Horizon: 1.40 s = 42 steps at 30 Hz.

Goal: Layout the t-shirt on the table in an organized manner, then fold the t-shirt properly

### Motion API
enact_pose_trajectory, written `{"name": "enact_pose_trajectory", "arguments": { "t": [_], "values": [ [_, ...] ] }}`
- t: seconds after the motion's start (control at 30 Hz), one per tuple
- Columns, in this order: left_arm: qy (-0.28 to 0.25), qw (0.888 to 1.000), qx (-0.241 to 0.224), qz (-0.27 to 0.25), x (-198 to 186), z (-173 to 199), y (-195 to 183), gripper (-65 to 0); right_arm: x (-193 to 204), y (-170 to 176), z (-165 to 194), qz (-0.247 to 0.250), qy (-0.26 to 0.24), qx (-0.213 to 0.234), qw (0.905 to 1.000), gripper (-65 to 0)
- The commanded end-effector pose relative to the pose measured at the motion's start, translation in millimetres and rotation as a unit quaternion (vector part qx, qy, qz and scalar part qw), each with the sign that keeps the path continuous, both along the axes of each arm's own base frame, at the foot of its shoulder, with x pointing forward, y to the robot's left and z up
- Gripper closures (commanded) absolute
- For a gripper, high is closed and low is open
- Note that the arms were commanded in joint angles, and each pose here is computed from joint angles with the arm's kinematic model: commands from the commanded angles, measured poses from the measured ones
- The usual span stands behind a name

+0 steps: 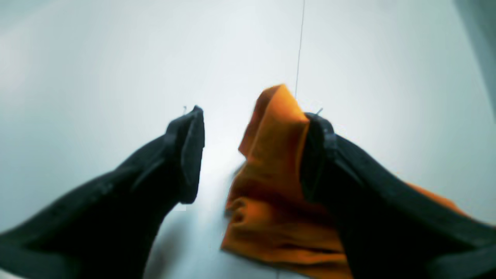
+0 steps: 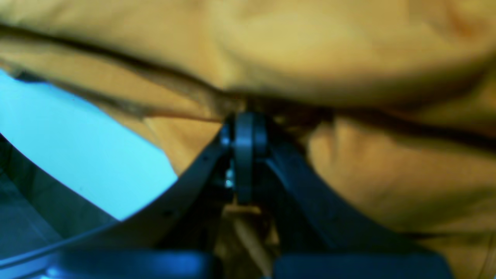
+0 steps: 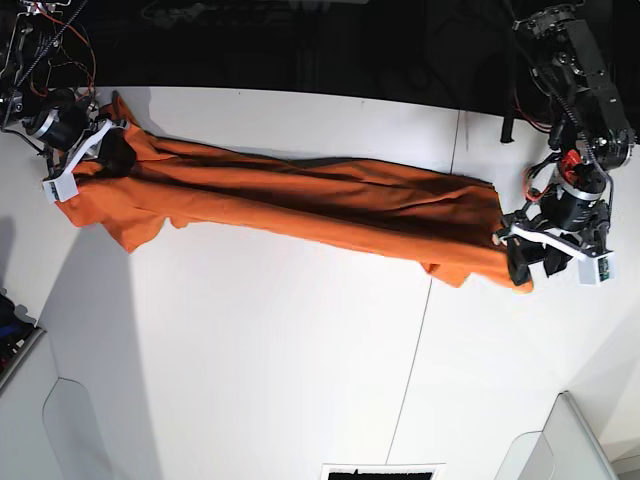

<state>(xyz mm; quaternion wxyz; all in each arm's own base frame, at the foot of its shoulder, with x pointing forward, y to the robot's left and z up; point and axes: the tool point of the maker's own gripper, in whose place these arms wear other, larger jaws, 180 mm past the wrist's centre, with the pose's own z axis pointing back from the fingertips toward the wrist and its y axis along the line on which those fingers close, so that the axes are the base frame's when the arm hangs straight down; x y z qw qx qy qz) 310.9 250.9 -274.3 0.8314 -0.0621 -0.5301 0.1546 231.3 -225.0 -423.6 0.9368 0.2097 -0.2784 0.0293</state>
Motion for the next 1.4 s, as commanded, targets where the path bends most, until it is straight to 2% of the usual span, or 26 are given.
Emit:
{"name": "enact_pose_trajectory", "arguments": {
  "t": [0.0,0.17,0.37,0.5,0.63,0.83,0.87,0.93,0.97,1.0,1.13,1.17,1.2,1.27,1.37],
  "values": [
    [-0.029,0.999,0.002,0.015,1,15,10,-38.9,-5,-11,-4,0.004,0.019,-0.027,0.9995,0.0],
    [-0.029,0.999,-0.022,0.031,-8,12,18,-38.9,-7,-13,-6,0.005,0.023,-0.034,0.9991,0.0],
    [-0.012,1.000,-0.023,0.000,-7,1,-3,-38.9,-6,-11,-5,0.003,0.021,-0.026,0.9994,0.0],
    [-0.005,1.000,-0.009,-0.022,-3,-3,-19,-38.9,5,-1,12,-0.004,-0.010,0.012,0.9999,0.0],
    [0.018,0.999,0.009,-0.038,-2,-18,-29,-38.9,17,-5,35,0.000,-0.049,-0.004,0.9988,0.0],
    [0.065,0.997,-0.006,-0.043,-6,-55,-34,-38.9,23,-6,53,0.004,-0.073,-0.012,0.9972,0.0],
    [0.072,0.996,-0.010,-0.042,-7,-60,-33,-38.9,24,-5,55,0.005,-0.075,-0.011,0.9971,-5.4],
    [0.084,0.996,-0.015,-0.040,-9,-69,-32,-38.9,27,-3,60,0.008,-0.085,-0.008,0.9963,-22.9],
    [0.089,0.995,-0.018,-0.039,-10,-73,-32,-38.9,31,0,65,0.012,-0.095,-0.005,0.9954,-27.6],
    [0.093,0.995,-0.021,-0.039,-11,-76,-32,-38.9,35,2,71,0.015,-0.106,-0.002,0.9943,-28.6],
    [0.096,0.994,-0.029,-0.041,-12,-80,-34,-38.9,69,20,105,0.021,-0.169,0.019,0.9853,-28.0],
    [0.093,0.994,-0.031,-0.050,-11,-79,-36,-38.9,78,28,113,0.024,-0.183,0.028,0.9825,-25.1],
    [0.089,0.994,-0.033,-0.058,-10,-77,-39,-38.9,87,39,119,0.030,-0.195,0.039,0.9797,-19.4],
    [0.086,0.992,-0.040,-0.078,-10,-75,-44,-38.9,101,71,127,0.050,-0.211,0.068,0.9739,-1.3],
    [0.086,0.992,-0.032,-0.087,-10,-72,-40,-38.9,112,137,129,0.100,-0.213,0.111,0.9655,0.0]
  ]
}}
